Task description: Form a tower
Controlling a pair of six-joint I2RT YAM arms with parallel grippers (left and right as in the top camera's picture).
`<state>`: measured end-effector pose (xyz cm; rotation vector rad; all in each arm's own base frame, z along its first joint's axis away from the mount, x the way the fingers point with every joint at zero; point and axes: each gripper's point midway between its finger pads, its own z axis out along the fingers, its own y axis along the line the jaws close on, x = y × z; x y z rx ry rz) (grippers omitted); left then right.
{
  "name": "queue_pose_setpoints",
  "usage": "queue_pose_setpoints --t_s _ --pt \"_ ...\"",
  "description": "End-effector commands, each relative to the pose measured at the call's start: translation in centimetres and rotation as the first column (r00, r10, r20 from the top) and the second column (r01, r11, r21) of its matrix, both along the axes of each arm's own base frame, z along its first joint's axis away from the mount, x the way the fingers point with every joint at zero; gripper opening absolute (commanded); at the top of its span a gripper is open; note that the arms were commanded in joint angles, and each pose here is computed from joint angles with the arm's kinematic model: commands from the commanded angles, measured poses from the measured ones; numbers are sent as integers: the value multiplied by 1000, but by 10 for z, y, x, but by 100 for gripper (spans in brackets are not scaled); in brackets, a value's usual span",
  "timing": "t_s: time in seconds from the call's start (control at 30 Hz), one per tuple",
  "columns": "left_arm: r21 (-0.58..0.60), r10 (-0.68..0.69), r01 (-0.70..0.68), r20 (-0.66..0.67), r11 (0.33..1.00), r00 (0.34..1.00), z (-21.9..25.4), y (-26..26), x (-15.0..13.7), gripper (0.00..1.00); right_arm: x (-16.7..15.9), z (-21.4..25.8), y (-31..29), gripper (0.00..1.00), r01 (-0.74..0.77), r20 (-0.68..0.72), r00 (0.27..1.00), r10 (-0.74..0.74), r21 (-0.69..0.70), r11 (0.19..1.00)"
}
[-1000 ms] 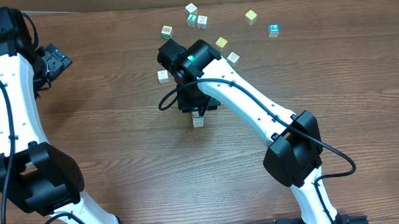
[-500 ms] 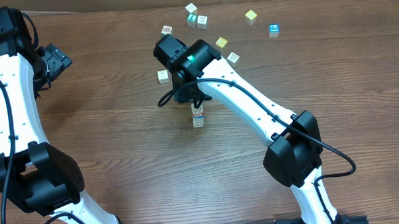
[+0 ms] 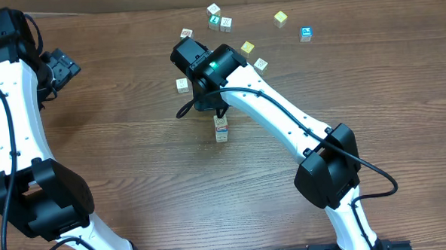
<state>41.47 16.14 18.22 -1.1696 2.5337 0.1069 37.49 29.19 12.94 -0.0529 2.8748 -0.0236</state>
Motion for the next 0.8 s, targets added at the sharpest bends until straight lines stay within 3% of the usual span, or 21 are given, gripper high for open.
queue_pose_setpoints --t_s 0.0,0.77 --pt "8 -8 8 1 1000 1000 1 -1 1 99 -1 -4 -5 4 6 -8 1000 -7 -28 1000" --pt "8 -8 8 1 1000 1000 1 -1 1 100 -18 -7 -11 7 -2 -87 996 -2 -43 999"
